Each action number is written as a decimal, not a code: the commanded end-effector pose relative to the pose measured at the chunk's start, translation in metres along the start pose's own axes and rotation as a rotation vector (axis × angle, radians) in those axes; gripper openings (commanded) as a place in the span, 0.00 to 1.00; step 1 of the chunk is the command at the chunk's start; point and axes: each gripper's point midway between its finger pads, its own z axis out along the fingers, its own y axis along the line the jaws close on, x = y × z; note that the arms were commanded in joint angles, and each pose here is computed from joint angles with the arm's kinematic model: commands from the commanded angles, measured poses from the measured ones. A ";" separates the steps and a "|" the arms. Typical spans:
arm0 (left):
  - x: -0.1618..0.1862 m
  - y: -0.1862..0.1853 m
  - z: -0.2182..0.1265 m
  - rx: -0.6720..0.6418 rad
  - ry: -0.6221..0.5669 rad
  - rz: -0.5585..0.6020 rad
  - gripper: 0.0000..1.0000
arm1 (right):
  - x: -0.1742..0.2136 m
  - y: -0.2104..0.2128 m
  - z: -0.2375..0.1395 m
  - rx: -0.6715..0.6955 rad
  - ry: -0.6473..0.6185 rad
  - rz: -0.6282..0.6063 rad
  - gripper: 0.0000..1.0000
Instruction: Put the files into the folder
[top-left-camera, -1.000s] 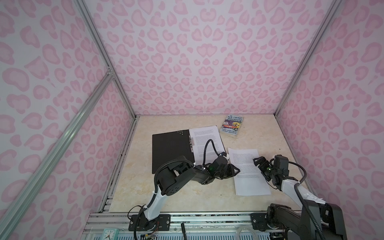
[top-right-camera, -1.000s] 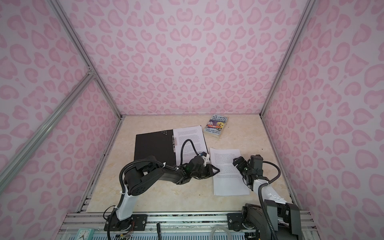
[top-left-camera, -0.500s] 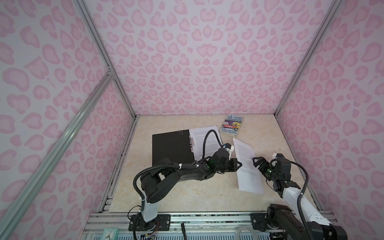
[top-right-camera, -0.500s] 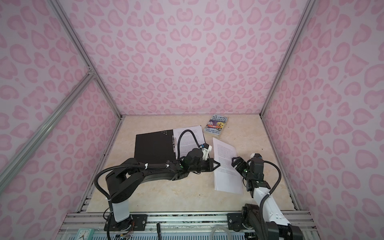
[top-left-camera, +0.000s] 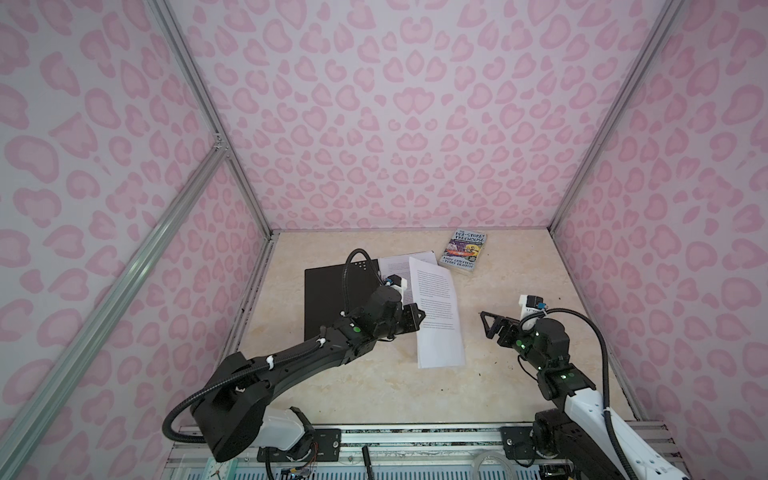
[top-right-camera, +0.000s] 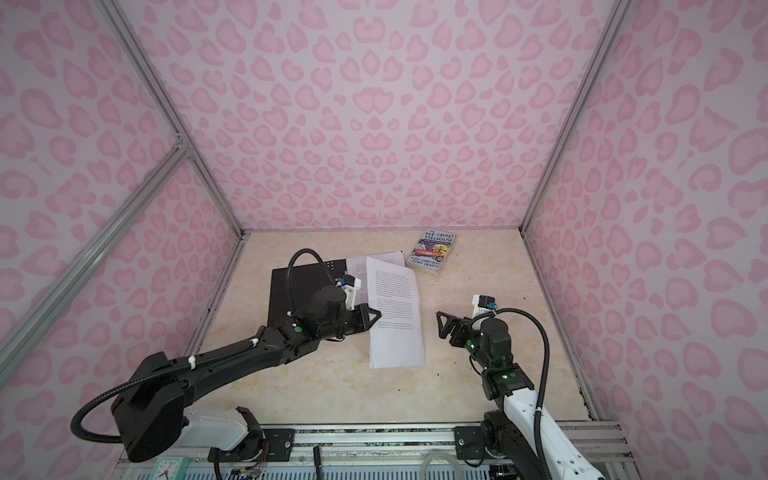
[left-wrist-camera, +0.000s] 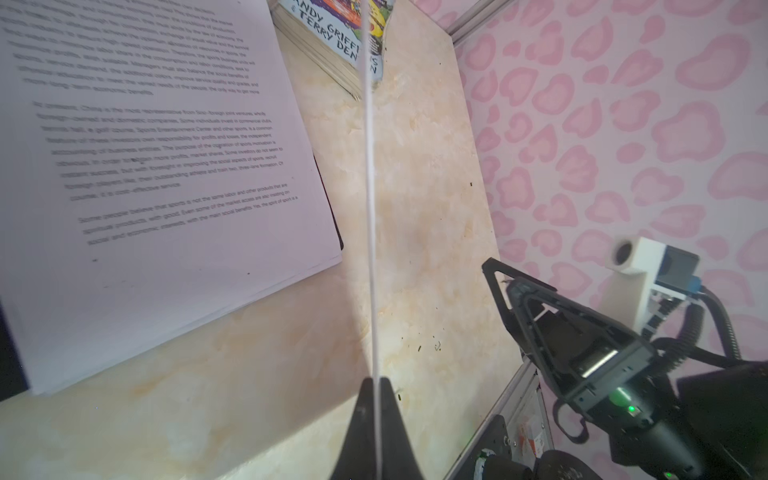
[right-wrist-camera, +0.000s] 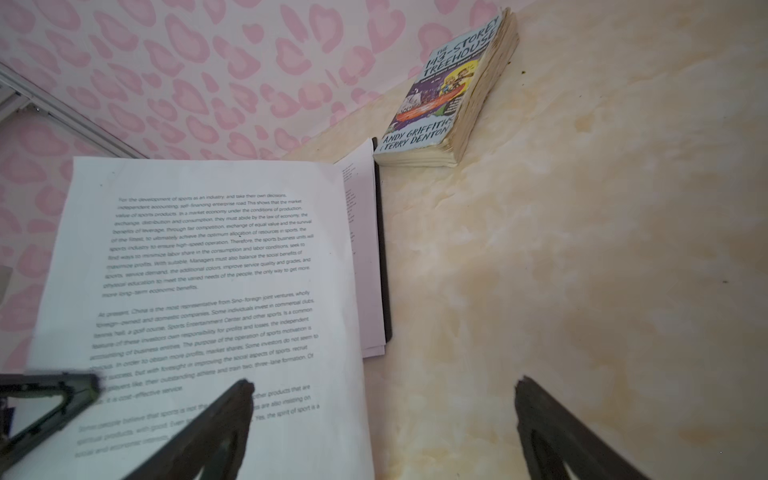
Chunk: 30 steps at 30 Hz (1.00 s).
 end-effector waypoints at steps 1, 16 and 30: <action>-0.006 0.021 -0.019 -0.018 0.024 -0.027 0.03 | -0.002 0.034 0.009 -0.128 0.004 -0.091 0.98; -0.008 0.189 -0.026 -0.306 0.134 -0.319 0.03 | 0.038 0.037 0.047 -0.080 0.215 -0.131 0.98; 0.009 0.243 -0.019 -0.447 0.172 -0.328 0.03 | 0.074 0.093 0.087 -0.177 0.418 -0.229 0.98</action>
